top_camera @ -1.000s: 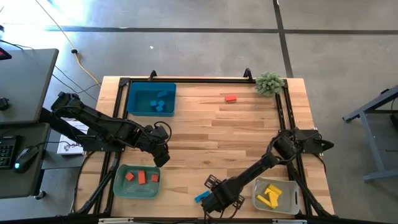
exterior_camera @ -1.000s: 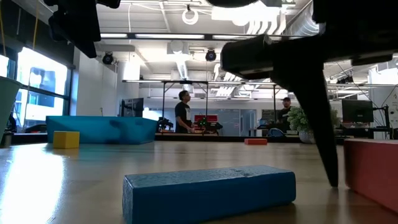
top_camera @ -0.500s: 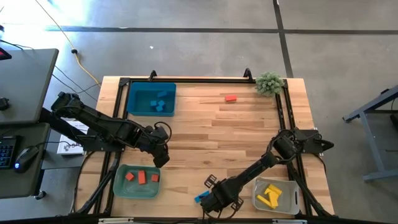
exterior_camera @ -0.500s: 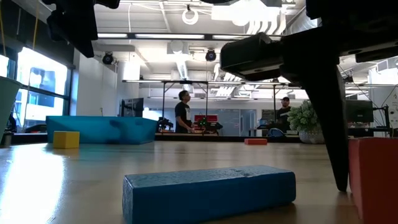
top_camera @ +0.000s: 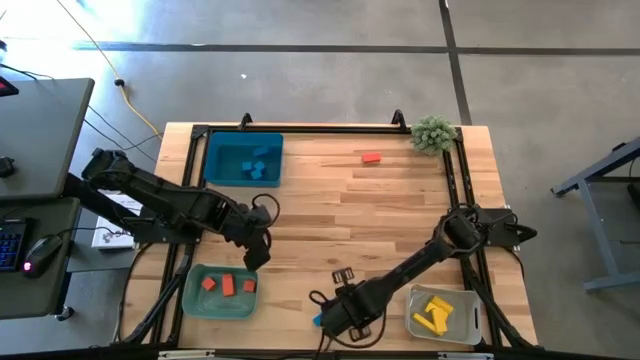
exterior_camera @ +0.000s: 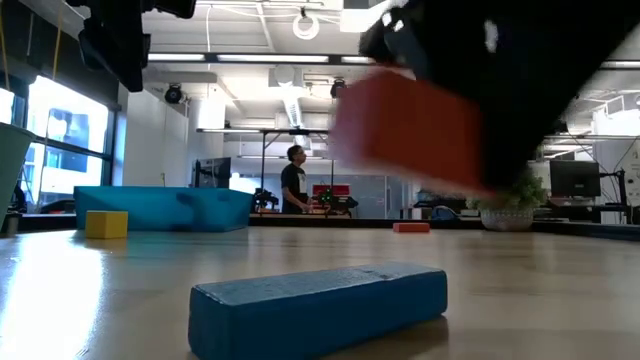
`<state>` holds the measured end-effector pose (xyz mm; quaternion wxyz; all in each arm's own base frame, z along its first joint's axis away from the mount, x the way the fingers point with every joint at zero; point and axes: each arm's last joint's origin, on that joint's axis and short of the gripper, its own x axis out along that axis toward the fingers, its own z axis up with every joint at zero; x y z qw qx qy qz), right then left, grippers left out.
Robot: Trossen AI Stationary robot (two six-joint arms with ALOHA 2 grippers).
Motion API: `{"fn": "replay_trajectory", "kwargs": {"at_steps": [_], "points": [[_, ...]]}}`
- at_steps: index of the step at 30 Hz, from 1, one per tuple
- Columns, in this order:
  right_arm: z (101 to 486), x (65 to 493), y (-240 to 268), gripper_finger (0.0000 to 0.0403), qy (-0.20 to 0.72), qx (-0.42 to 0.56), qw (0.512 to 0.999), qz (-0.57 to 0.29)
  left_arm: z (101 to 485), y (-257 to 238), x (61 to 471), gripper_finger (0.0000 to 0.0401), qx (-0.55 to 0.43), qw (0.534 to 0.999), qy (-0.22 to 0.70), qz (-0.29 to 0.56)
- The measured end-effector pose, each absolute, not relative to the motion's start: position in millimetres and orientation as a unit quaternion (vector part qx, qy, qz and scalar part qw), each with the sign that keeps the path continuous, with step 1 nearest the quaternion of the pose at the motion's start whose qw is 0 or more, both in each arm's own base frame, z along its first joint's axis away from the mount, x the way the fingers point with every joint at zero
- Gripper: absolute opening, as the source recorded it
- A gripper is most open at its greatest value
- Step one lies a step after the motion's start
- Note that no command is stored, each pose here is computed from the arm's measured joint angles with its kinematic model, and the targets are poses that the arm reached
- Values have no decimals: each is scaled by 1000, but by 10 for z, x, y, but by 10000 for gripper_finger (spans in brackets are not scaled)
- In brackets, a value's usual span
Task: Sort & place blocks by color
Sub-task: Put the orange block into the green bin
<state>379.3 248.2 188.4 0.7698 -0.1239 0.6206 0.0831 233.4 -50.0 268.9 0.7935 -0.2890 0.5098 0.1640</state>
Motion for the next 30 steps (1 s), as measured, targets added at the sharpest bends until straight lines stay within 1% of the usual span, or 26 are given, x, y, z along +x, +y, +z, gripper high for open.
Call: {"fn": "replay_trajectory", "kwargs": {"at_steps": [7,13,19,26,30], "points": [[2225,3915,2473,107,564,-67,823,-12,2696,-300,2387,204,-286,799,505,155],[2393,3978,2387,107,531,-54,842,-74,2702,-39,2415,204,-292,800,501,152],[2497,4006,2226,107,528,-77,837,-121,2704,246,2403,204,-318,793,495,155],[2614,4099,1888,107,529,-96,823,-181,2710,510,2362,204,-355,785,484,151],[2682,4141,1699,107,544,-111,810,-188,2723,656,2346,204,-380,784,466,154]]}}
